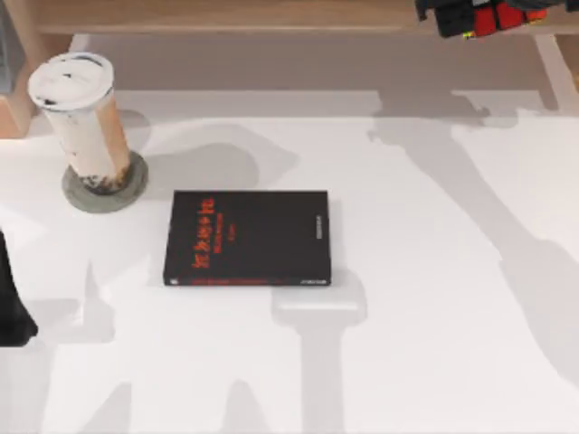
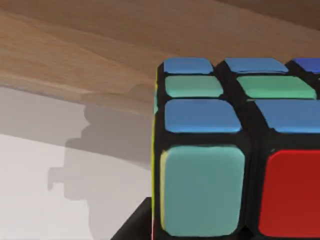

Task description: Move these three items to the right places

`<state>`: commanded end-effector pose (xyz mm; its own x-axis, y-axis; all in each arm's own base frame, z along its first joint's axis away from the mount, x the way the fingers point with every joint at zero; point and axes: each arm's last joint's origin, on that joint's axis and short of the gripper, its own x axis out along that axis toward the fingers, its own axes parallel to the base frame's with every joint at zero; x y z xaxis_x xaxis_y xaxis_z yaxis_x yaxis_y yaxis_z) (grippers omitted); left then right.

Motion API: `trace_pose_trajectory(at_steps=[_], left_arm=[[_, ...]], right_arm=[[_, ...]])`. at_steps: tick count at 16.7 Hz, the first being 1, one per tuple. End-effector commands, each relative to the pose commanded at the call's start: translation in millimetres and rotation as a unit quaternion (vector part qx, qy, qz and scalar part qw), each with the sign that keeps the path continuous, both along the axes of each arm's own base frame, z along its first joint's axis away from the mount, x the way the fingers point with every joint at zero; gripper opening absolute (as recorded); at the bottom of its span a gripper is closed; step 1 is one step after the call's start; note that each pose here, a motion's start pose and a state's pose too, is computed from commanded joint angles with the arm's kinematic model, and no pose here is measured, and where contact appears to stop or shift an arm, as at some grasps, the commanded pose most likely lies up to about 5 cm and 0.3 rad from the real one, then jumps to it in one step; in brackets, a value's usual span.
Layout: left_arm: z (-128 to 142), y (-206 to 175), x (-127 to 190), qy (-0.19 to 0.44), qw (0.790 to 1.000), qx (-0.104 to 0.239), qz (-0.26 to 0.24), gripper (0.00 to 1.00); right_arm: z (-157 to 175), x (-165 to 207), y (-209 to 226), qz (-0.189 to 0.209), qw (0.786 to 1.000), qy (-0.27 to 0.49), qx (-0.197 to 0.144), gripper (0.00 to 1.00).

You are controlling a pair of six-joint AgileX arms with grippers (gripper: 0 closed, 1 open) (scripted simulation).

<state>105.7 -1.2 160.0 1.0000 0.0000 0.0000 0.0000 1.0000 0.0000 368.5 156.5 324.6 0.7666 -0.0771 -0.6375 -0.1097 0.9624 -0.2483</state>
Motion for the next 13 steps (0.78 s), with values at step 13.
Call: trace_pose_trajectory(at_steps=[13], left_arm=[[0.0, 0.0, 0.0, 0.000, 1.000, 0.000, 0.000, 1.00]], right_arm=[[72.0, -18.0, 10.9, -0.010, 0.930, -0.342, 0.136, 0.00]])
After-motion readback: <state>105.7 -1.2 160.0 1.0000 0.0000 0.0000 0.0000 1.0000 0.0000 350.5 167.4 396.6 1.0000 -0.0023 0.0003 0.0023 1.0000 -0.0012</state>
